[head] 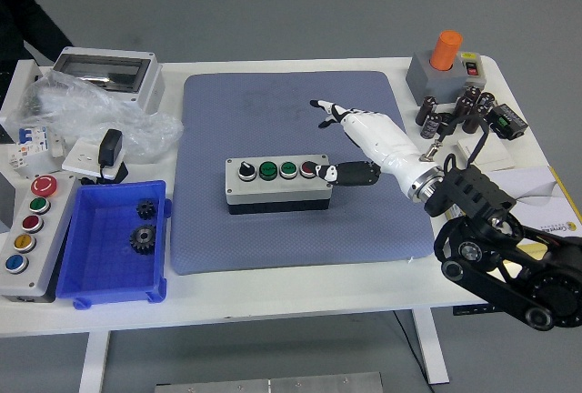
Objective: Pick up the button,place it on the desk,press the button,press the button
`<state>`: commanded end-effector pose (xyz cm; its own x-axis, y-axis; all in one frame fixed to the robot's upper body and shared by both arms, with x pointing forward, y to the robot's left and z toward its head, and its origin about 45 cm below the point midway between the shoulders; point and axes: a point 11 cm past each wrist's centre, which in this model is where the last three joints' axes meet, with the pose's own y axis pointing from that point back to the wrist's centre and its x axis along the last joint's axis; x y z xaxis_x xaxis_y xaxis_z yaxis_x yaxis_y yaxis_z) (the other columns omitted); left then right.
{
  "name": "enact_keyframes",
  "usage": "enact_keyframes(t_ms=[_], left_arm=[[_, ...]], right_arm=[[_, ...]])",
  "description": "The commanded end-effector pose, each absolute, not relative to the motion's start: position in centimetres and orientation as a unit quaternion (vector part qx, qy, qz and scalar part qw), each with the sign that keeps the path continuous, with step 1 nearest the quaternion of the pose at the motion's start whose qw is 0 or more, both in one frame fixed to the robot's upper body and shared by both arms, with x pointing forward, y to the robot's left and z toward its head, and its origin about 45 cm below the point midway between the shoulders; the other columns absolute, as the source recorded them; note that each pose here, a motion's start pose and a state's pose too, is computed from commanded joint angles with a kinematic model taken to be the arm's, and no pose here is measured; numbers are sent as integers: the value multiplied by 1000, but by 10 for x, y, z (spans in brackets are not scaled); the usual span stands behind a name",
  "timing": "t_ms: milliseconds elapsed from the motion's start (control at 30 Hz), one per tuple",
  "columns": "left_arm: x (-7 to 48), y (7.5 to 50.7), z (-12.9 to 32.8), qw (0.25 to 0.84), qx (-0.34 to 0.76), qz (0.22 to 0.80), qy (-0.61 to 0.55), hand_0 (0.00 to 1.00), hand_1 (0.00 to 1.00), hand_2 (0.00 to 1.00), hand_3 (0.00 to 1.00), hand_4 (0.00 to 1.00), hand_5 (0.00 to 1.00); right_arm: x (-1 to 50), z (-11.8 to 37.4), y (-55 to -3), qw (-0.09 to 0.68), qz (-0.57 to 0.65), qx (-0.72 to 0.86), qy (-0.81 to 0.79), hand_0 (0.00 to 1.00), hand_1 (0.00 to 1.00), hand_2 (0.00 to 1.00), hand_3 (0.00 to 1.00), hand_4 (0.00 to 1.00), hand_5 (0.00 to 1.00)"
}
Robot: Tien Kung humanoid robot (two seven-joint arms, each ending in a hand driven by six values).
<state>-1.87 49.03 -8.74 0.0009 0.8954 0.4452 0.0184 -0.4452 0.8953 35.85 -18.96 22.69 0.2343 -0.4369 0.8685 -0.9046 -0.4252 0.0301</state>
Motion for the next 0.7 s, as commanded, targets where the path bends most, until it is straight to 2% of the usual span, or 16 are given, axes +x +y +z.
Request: enact_keyframes(t_ms=[67, 100, 267, 300, 467, 500, 667, 700], left_arm=[[-19, 490, -88, 367, 605, 597, 378, 607, 619, 585, 608, 542, 403], [-19, 490, -88, 367, 605, 597, 378, 606, 618, 585, 608, 543, 402], [-20, 490, -88, 367, 605, 597, 378, 606, 618, 585, 608, 543, 402], [-20, 490, -88, 367, 605, 597, 378, 607, 618, 585, 608, 545, 403], [-19, 489, -88, 368, 605, 596, 379, 607, 618, 585, 608, 545, 403], [-19, 489, -88, 368, 604, 596, 379, 608, 618, 585, 609, 545, 401], [-18, 489, -88, 369, 604, 596, 379, 608, 618, 585, 609, 545, 401], [-18, 489, -88, 369, 604, 596, 379, 608, 618, 584, 609, 552, 396]], right_arm=[[358, 226, -198, 253, 392, 737, -490, 905, 911, 976, 998, 998, 647], [358, 226, -202, 244, 382, 737, -502, 924, 903, 954, 998, 998, 688], [354, 209, -227, 190, 310, 747, -556, 924, 903, 954, 998, 998, 688], [353, 206, -229, 180, 297, 753, -559, 875, 813, 839, 814, 942, 807], [346, 195, -233, 112, 221, 785, -568, 875, 813, 839, 814, 942, 807], [346, 195, -234, 97, 207, 789, -570, 793, 724, 750, 716, 895, 947], [345, 200, -239, 23, 148, 795, -588, 793, 724, 750, 716, 895, 947], [346, 201, -241, 12, 137, 794, -592, 769, 697, 724, 686, 880, 998]])
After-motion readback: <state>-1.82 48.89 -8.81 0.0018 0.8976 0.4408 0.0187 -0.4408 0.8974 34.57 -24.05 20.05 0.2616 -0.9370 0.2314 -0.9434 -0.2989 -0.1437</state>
